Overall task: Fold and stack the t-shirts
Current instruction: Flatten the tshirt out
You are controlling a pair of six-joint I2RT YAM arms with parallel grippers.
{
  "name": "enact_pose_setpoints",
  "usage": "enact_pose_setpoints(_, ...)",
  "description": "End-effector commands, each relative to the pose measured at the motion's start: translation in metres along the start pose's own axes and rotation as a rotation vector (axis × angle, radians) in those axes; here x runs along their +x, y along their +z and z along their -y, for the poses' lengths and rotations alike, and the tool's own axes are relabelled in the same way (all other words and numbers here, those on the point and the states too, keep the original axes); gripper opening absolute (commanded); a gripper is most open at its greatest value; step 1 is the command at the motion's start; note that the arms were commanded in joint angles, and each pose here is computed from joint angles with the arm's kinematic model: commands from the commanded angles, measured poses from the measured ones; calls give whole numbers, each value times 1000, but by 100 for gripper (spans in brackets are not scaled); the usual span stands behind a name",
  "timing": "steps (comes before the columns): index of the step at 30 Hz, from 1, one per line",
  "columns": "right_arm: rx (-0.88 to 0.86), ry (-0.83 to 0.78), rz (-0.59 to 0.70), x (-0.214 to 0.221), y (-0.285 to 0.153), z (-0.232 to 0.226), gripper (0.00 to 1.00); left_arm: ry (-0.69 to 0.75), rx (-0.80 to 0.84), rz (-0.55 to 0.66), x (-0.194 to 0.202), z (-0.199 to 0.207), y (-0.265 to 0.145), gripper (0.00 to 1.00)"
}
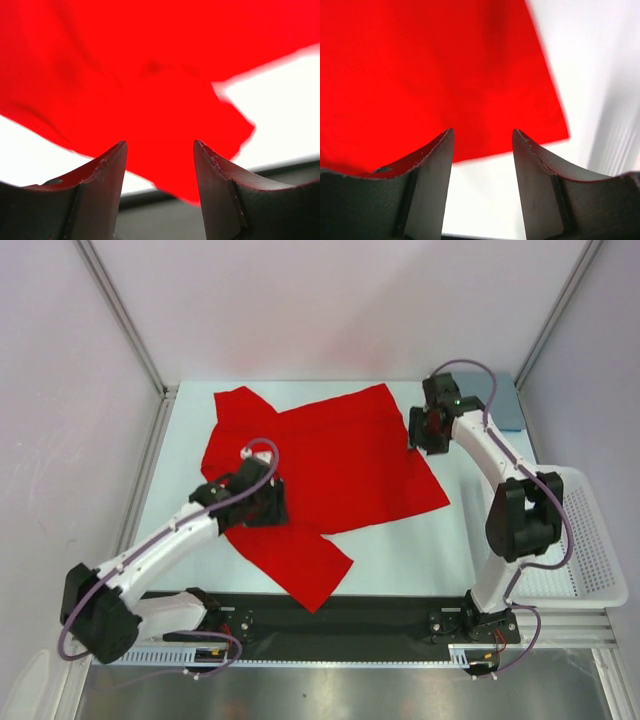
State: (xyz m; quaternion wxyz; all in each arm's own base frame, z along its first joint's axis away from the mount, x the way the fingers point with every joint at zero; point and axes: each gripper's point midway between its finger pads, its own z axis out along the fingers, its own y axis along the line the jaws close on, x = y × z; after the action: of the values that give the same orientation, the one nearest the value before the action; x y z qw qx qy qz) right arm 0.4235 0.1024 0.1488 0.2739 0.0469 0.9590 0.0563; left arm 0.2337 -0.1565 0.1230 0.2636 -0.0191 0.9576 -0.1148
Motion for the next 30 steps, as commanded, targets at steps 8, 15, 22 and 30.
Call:
enact_pose_setpoints(8,-69,-71,-12,84,-40,-10,56,-214,20,-111,120,11,-15,59)
enact_pose_setpoints(15,-11,-92,-26,109,-45,11,56,-332,-107,-126,141,-12,0,56)
enact_pose_setpoints(22,6,-88,-39,115,-44,19,56,-414,-160,-143,150,-15,12,44)
enact_pose_setpoints(30,21,-93,-48,117,-40,27,56,-422,-228,-167,153,-15,22,49)
